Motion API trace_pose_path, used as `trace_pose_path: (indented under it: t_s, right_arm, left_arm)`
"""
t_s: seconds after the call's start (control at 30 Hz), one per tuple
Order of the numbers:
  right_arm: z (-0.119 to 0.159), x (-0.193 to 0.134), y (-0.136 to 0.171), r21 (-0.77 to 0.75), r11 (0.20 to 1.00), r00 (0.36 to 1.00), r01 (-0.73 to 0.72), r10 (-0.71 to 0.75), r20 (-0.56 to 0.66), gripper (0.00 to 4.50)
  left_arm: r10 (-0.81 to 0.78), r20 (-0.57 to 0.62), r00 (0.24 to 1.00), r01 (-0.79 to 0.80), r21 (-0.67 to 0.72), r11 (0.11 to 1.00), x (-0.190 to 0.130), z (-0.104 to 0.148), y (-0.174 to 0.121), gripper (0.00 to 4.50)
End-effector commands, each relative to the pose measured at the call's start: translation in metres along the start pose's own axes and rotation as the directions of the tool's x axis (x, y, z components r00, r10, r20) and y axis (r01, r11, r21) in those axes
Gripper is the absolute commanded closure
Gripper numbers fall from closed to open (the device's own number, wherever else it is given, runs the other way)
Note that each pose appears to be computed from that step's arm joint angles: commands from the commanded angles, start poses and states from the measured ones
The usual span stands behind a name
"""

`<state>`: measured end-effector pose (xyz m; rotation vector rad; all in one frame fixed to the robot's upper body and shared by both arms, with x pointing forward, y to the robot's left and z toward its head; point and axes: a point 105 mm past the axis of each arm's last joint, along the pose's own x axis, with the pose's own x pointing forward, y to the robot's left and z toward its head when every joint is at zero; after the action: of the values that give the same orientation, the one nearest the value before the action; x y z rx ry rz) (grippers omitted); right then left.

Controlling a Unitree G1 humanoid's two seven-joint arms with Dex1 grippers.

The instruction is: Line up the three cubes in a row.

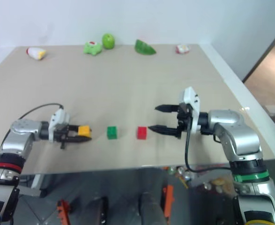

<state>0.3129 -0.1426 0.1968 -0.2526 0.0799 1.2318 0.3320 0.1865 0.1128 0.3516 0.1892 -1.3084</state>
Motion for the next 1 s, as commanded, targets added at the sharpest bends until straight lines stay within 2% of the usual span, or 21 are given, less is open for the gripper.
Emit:
trace_pose_path:
  t_s: [0.03, 0.43, 0.5, 0.7, 0.9, 1.0]
  right_arm:
    - [0.014, -0.006, -0.001, -0.055, 0.998, 1.0, 0.021, -0.02, 0.023, 0.0]
    - [0.013, -0.007, -0.004, -0.05, 0.998, 0.999, 0.037, -0.037, 0.006, 0.0]
    - [0.012, -0.008, -0.003, -0.049, 0.998, 0.999, 0.037, -0.037, 0.004, 0.0]
    - [0.012, -0.008, -0.004, -0.047, 0.998, 0.999, 0.034, -0.034, 0.0, 0.0]
    - [0.013, -0.007, -0.005, -0.05, 0.998, 1.0, 0.029, -0.028, 0.006, 0.0]
    - [0.02, -0.008, -0.01, -0.058, 0.997, 0.998, 0.049, -0.047, 0.03, 0.0]
  left_arm:
    - [0.003, 0.011, 1.0, -0.004, 0.043, 0.999, -0.001, 0.009, 0.004, 3.14]
    - [-0.01, 0.017, 1.0, 0.01, 0.028, 1.0, 0.006, 0.004, 0.002, 3.14]
    - [-0.016, 0.024, 1.0, 0.016, 0.012, 1.0, 0.005, 0.003, 0.001, 2.11]
    - [0.014, 0.025, 1.0, -0.014, 0.022, 1.0, 0.003, 0.002, 0.002, 0.16]
    - [0.049, -0.027, 0.998, -0.048, 0.034, 0.998, -0.014, -0.007, -0.002, 0.16]
    - [0.102, -0.09, 0.991, -0.102, 0.007, 0.995, -0.05, -0.017, -0.012, 0.16]
